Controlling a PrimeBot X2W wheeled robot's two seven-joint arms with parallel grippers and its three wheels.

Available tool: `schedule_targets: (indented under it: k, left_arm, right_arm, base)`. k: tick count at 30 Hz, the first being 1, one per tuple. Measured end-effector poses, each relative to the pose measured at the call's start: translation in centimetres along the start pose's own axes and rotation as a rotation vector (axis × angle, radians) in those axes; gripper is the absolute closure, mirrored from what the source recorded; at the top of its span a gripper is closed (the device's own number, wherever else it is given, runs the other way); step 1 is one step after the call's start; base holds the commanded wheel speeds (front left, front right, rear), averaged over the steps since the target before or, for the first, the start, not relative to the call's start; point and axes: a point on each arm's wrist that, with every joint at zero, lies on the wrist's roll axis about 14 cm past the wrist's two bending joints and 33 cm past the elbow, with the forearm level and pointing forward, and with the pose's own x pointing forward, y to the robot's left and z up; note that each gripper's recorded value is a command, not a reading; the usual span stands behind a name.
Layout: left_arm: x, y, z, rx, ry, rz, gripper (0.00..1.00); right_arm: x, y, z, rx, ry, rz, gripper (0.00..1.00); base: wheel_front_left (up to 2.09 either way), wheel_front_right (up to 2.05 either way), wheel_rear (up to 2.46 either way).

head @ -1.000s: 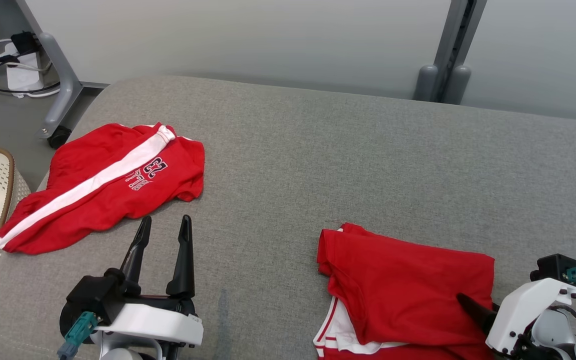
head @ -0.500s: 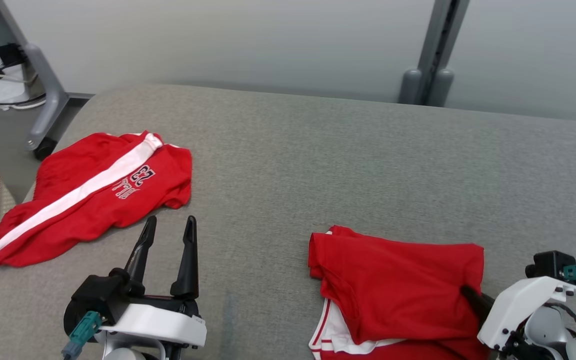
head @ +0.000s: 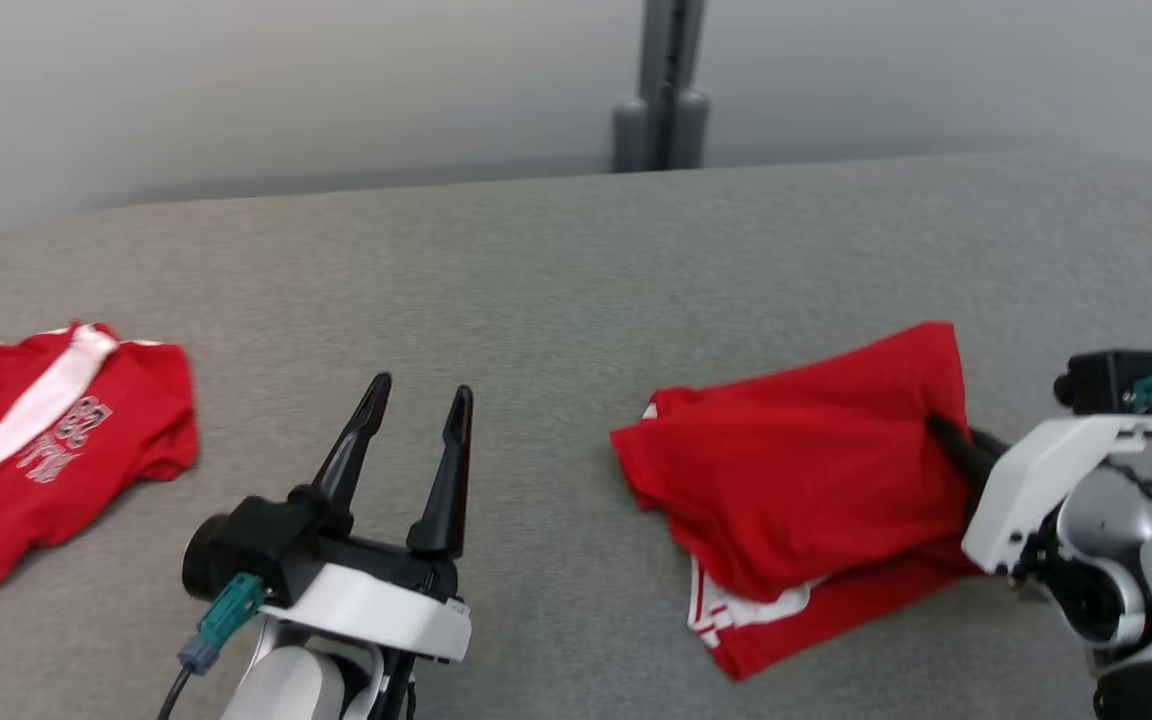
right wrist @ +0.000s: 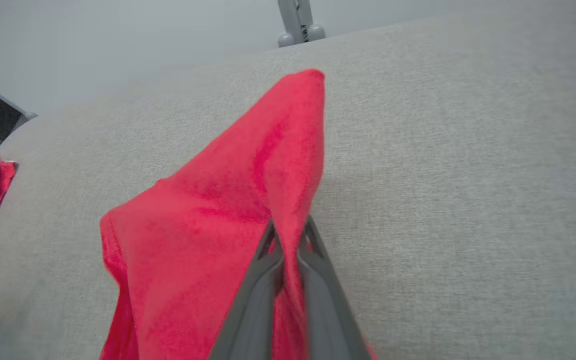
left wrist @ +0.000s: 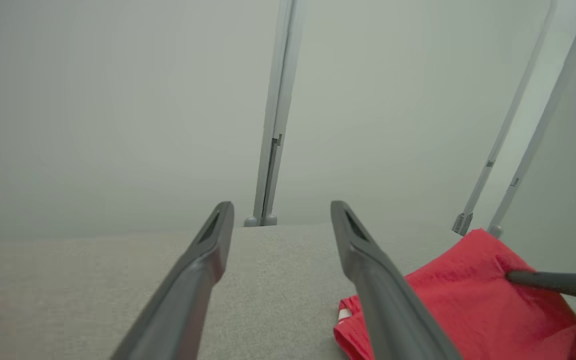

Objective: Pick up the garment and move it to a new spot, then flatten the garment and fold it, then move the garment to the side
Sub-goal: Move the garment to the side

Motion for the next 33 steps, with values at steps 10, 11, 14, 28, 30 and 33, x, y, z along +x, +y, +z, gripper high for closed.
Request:
schedule_targets:
  k: [10,11,14,28,30,33]
  left_arm:
    - [5.5,-5.9,-3.7,-0.025,0.085,-0.232,0.00]
    - [5.9,-6.1,-4.2,-0.029,0.098,-0.246,0.00]
    - [7.0,-6.7,-6.0,-0.030,0.138,-0.286,0.00]
    - [9.5,-4.6,-13.9,-0.061,0.286,-0.302,0.00]
    - [9.5,-4.3,-14.2,-0.062,0.292,-0.296,0.00]
    - [9.6,-3.9,-14.4,-0.059,0.295,-0.287,0.00]
  right_arm:
    - [0.5,-7.0,5.4,-0.047,-0.100,-0.139,1.00]
    - [0.7,-7.8,5.9,-0.053,-0.107,-0.156,1.00]
    - [1.6,-10.1,7.5,-0.060,-0.139,-0.200,1.00]
    - [5.6,-21.9,10.3,-0.115,-0.119,-0.451,1.00]
    - [5.8,-22.6,10.8,-0.121,-0.128,-0.467,1.00]
    - [5.7,-23.8,10.7,-0.123,-0.114,-0.502,1.00]
  base:
    - [0.00,0.00,0.00]
    - [0.00,0.00,0.00]
    - [0.00,0.00,0.00]
    - [0.00,0.00,0.00]
    - [0.00,0.00,0.00]
    - [0.00,0.00,0.00]
